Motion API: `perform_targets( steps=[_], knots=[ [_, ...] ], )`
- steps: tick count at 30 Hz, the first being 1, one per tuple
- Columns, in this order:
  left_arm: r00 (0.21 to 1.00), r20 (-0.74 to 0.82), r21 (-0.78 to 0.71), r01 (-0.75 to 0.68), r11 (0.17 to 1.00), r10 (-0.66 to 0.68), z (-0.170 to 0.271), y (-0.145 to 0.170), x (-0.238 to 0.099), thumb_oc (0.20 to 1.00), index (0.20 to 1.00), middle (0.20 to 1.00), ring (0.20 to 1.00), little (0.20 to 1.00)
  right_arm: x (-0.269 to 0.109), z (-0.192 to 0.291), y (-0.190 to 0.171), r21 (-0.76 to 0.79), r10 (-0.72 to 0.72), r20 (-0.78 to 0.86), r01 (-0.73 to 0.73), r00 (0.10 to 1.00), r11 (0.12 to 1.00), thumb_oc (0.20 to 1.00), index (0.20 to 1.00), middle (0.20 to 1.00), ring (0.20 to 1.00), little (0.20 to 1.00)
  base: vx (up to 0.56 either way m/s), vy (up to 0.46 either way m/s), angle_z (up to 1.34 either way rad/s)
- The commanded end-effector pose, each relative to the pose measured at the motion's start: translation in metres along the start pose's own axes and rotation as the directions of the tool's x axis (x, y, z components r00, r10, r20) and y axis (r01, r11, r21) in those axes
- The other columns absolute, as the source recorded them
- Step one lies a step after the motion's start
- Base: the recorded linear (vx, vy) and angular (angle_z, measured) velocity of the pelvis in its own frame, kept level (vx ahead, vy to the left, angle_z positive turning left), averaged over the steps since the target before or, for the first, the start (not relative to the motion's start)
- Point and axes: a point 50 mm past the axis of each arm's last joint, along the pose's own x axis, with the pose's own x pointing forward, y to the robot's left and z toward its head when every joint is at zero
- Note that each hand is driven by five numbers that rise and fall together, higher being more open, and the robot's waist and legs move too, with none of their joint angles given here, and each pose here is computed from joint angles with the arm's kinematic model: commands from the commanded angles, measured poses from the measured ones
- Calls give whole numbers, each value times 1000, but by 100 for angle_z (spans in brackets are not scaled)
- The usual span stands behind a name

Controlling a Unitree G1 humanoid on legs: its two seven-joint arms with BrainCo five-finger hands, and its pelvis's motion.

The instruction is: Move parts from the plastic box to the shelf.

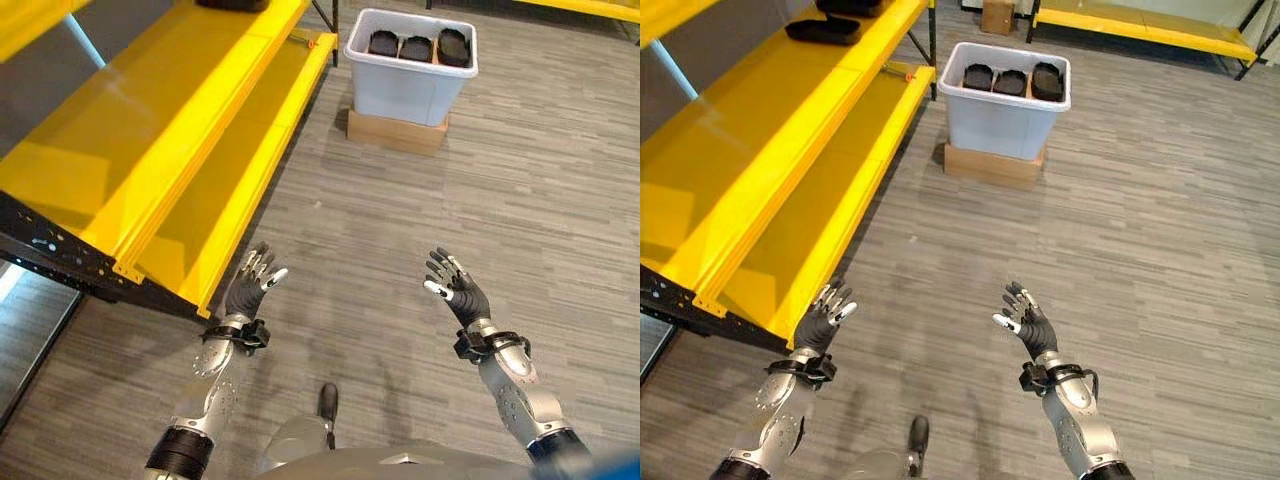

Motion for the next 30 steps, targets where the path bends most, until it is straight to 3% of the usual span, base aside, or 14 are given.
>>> perform_targets(
  steps=[1,20,30],
  knots=[
    [995,86,91,44,995,-52,17,-4,-3,1000,1000,1000,1000,1000,-2,5,5,-38,59,25,-58,998,998,1000,1000,1000,1000,1000,359,189,9],
    [994,49,17,92,996,-93,3,-14,-9,1000,1000,1000,1000,1000,-15,8,0,-54,106,-2,-106,994,993,1000,1000,1000,1000,1000,345,-120,16],
    [996,-7,1,88,996,-88,-9,-14,-18,1000,1000,1000,1000,1000,-21,12,-15,-103,27,14,-26,1000,994,1000,1000,1000,1000,1000,225,-108,-9]
  ],
)
